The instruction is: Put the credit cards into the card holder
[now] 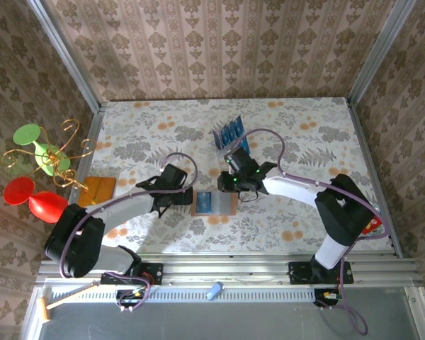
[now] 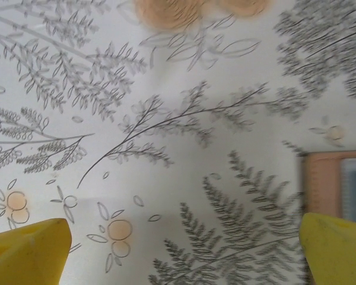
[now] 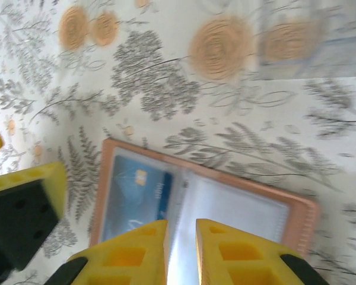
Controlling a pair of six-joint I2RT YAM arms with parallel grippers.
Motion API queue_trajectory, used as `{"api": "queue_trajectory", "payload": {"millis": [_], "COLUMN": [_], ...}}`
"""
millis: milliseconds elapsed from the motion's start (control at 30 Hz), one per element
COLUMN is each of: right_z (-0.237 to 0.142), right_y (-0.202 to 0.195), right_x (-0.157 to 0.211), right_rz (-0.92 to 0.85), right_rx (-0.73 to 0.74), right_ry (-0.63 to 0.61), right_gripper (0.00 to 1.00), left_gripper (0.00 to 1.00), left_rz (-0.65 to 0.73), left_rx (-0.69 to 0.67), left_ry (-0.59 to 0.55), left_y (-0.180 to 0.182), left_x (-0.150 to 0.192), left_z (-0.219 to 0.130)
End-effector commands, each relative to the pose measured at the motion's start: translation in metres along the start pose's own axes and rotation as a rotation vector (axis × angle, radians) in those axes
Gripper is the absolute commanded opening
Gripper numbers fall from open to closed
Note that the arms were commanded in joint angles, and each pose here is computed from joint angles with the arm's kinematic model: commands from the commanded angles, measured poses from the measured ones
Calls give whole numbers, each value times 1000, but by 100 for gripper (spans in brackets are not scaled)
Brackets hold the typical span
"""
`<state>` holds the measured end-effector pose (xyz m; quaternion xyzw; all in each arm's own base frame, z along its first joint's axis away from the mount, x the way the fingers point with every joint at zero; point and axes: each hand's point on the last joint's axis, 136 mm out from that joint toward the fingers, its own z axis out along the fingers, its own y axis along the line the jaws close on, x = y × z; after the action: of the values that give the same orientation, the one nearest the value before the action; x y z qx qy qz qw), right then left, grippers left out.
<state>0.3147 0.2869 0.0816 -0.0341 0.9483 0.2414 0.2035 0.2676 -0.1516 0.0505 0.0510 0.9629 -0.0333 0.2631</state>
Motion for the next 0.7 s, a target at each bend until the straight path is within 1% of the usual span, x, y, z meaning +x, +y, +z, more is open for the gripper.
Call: {"api": "queue_trajectory", "payload": {"millis": [0,67,200,333,467,667], "right_z": [-5,-6,-5,1,7,13], "right_y": [-23,-28,-32,-35,-37,-38], "right_x": [13,15,18,23,25,26], "right_rz": [-23,-38,-60,-64,-64,-57], "right_rx": [58,70,80,79,82,79], "right_ry": [44,54,73,91,102,108], "right_gripper": [21,20,14,9,7,5], "left_gripper": [100,100,100,100,100,100], "left_rz": [38,51,79,101,118,130], "left_rx": [47,75,122,143,144,129], "left_ry": [-24,-32,-48,-46,-45,-34], "left_y": [-19,-31,-56,-76,-87,-89], "left_x": [-11,-13,-17,-17,-14,-9], "left_z": [-15,-18,-22,-21,-19,-15]}}
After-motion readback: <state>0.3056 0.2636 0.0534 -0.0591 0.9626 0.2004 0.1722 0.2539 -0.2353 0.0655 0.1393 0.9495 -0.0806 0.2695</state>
